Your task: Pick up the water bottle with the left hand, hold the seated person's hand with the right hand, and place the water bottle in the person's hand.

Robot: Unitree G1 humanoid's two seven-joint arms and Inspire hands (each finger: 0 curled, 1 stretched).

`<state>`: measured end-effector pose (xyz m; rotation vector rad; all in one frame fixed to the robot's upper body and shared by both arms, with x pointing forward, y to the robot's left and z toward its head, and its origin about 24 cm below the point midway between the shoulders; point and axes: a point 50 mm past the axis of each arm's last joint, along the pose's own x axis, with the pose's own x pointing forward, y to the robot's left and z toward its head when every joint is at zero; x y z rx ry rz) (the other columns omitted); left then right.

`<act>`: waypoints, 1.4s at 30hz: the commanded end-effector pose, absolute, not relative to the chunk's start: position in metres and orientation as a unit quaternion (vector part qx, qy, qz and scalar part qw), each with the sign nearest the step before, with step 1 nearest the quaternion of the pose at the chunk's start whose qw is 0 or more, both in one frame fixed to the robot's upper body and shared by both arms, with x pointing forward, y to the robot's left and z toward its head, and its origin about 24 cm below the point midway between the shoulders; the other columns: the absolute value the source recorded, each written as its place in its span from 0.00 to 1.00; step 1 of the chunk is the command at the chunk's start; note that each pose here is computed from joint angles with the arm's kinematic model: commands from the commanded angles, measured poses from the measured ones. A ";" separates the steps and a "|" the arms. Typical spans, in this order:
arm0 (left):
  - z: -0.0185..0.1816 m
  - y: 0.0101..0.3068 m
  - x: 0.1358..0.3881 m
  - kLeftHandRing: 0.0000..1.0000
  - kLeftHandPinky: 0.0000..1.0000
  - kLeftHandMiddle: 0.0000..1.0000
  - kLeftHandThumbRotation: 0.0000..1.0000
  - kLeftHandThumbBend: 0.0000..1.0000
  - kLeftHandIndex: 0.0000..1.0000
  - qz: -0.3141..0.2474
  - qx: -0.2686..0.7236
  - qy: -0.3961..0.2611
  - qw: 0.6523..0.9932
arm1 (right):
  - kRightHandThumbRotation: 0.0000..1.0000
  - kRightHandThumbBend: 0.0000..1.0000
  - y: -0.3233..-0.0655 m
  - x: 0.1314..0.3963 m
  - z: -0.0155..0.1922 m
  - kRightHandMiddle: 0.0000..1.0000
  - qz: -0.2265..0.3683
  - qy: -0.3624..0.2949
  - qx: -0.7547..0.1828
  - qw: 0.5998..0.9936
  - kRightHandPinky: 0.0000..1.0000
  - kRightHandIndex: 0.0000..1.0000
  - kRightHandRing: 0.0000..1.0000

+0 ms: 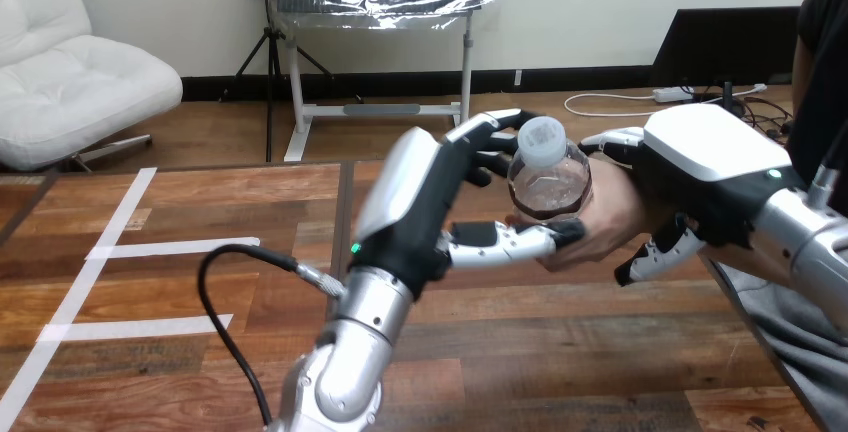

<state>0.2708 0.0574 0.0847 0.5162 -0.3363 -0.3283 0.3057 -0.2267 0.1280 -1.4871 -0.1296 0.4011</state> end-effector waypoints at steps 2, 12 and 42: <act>0.102 0.059 0.269 1.00 1.00 1.00 0.70 0.93 1.00 -0.154 0.249 -0.203 0.935 | 0.05 0.87 -0.226 0.303 0.149 0.93 0.147 -0.097 -0.658 0.732 0.81 0.88 0.92; 0.100 0.064 0.264 1.00 1.00 1.00 0.71 0.93 1.00 -0.146 0.234 -0.204 0.939 | 0.02 0.86 -0.223 0.293 0.149 0.93 0.150 -0.100 -0.641 0.746 0.84 0.88 0.93; 0.095 0.074 0.244 0.96 0.91 0.96 0.61 0.78 0.96 -0.109 0.164 -0.223 0.955 | 0.00 0.82 -0.213 0.270 0.152 0.90 0.141 -0.133 -0.580 0.791 0.80 0.85 0.89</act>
